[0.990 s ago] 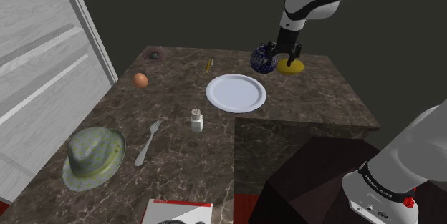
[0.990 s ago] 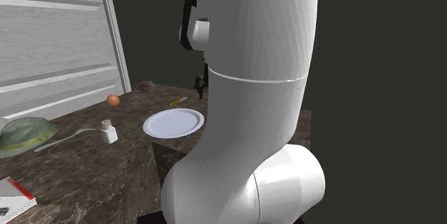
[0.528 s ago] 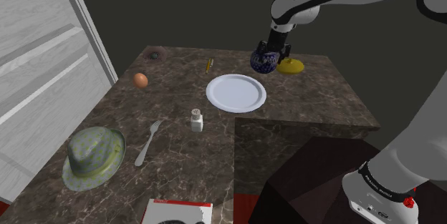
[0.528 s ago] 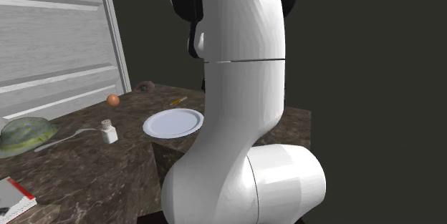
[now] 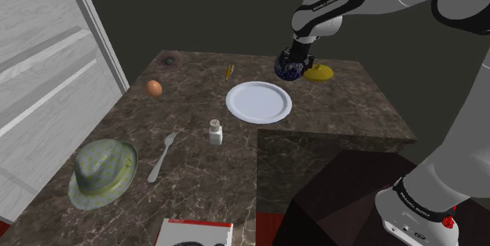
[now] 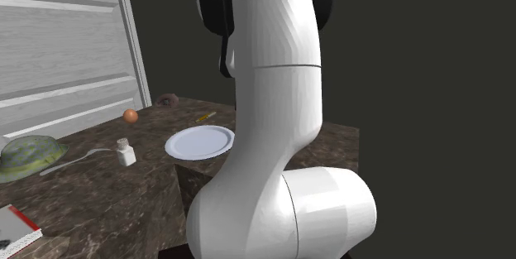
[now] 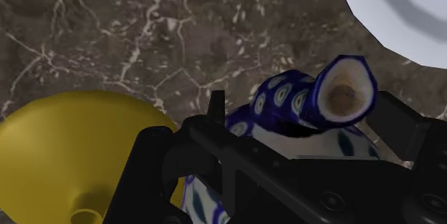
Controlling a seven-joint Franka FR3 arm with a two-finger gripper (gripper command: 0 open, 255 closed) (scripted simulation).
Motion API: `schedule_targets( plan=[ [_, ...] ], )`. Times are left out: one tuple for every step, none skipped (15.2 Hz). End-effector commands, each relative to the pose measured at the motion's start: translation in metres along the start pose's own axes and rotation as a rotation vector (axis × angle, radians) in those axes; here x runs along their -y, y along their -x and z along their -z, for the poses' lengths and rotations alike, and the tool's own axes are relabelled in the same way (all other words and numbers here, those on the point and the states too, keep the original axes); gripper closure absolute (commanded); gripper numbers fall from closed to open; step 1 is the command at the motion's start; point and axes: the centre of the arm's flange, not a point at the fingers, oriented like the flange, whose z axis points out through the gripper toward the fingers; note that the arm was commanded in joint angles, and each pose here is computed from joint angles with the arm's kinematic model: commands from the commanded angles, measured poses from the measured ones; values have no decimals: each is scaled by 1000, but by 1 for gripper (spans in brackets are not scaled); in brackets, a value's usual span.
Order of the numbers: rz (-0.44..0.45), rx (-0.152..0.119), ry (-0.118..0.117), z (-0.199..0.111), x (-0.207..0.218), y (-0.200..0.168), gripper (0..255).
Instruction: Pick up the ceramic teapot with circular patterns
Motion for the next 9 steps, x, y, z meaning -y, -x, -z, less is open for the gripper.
schedule_targets(
  plan=[
    [0, -1, 0, -7, -1, -1, 0],
    [0, -1, 0, -7, -1, -1, 0],
    [0, -1, 0, -7, -1, -1, 0],
    [0, -1, 0, -7, -1, -1, 255],
    [0, -1, 0, -7, -1, -1, 255],
    [0, -1, 0, -7, -1, -1, 255],
    [0, -1, 0, -7, -2, -1, 255],
    [0, -1, 0, -7, -1, -1, 255],
    [0, -1, 0, -7, -1, -1, 255]
  ],
)
